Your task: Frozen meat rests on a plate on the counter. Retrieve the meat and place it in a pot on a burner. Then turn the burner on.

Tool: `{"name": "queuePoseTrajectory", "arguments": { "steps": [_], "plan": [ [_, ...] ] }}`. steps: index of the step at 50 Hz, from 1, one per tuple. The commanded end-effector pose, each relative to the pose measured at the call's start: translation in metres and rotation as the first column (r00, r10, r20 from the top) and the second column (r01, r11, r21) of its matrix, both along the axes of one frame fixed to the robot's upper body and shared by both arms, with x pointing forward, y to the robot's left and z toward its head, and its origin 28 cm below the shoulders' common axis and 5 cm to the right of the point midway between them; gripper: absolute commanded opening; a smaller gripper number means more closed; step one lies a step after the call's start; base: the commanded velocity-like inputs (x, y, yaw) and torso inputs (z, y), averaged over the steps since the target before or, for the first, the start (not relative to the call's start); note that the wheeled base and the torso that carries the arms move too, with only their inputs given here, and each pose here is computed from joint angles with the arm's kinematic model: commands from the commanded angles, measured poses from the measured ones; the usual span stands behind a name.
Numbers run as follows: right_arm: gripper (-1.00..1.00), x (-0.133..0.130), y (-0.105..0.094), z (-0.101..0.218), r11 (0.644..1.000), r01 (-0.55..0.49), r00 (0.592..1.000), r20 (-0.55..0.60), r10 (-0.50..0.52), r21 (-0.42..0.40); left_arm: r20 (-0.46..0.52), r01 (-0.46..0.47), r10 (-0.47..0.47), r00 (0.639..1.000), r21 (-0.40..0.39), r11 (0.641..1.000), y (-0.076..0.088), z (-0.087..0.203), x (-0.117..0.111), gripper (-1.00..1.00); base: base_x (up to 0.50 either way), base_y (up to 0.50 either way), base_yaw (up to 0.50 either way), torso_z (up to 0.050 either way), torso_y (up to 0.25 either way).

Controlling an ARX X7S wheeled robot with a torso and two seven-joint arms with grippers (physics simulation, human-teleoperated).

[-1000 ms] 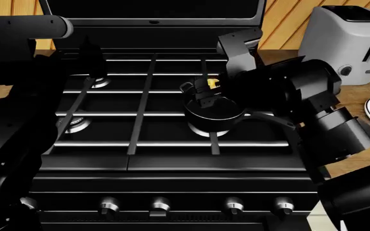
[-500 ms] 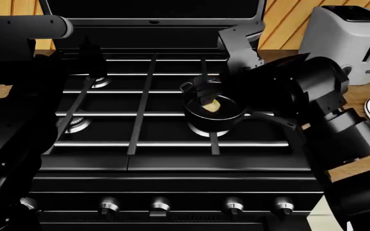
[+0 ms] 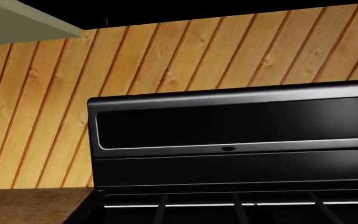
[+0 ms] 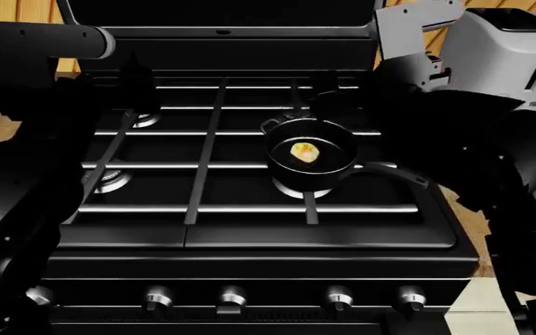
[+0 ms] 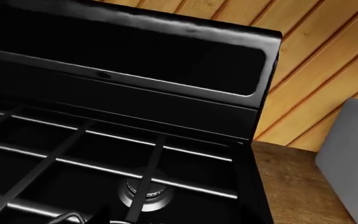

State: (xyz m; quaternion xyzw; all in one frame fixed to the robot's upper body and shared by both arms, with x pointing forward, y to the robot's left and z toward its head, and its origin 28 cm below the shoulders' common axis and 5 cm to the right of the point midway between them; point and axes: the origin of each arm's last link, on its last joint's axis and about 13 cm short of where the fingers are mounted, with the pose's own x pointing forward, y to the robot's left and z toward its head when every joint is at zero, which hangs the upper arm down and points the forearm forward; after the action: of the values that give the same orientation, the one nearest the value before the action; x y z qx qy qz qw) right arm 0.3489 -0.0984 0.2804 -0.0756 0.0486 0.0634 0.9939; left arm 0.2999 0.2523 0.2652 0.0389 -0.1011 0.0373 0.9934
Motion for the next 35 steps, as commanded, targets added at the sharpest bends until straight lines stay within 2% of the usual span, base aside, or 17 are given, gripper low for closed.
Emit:
{"name": "queuePoseTrajectory", "arguments": {
  "steps": [1, 11, 24, 35],
  "plan": [
    [1.00, -0.0166, -0.0154, -0.0001, 0.995, 0.083, 0.991, 0.099, -0.088, 0.054, 0.000, 0.021, -0.021, 1.000, 0.027, 0.999, 0.0003, 0.0002, 0.0002, 1.00, 0.00, 0.00, 0.00, 0.000, 0.000],
    [1.00, -0.0223, -0.0167, -0.0031, 0.994, 0.087, 0.989, 0.113, -0.095, 0.073, 0.002, 0.031, -0.031, 1.000, 0.041, 0.999, 0.0005, 0.0003, 0.0003, 1.00, 0.00, -0.04, 0.00, 0.000, 0.000],
    [1.00, -0.0195, -0.0145, -0.0053, 0.993, 0.093, 0.990, 0.097, -0.099, 0.068, 0.001, 0.032, -0.032, 0.999, 0.041, 0.999, 0.0005, 0.0003, 0.0003, 1.00, -0.13, -0.49, 0.00, 0.000, 0.000],
    [1.00, -0.0196, -0.0124, -0.0076, 0.995, 0.099, 0.990, 0.102, -0.101, 0.027, -0.001, 0.030, -0.030, 1.000, 0.038, 0.999, 0.0005, 0.0003, 0.0002, 1.00, -0.47, -0.03, 0.00, 0.000, 0.000]
  ]
}}
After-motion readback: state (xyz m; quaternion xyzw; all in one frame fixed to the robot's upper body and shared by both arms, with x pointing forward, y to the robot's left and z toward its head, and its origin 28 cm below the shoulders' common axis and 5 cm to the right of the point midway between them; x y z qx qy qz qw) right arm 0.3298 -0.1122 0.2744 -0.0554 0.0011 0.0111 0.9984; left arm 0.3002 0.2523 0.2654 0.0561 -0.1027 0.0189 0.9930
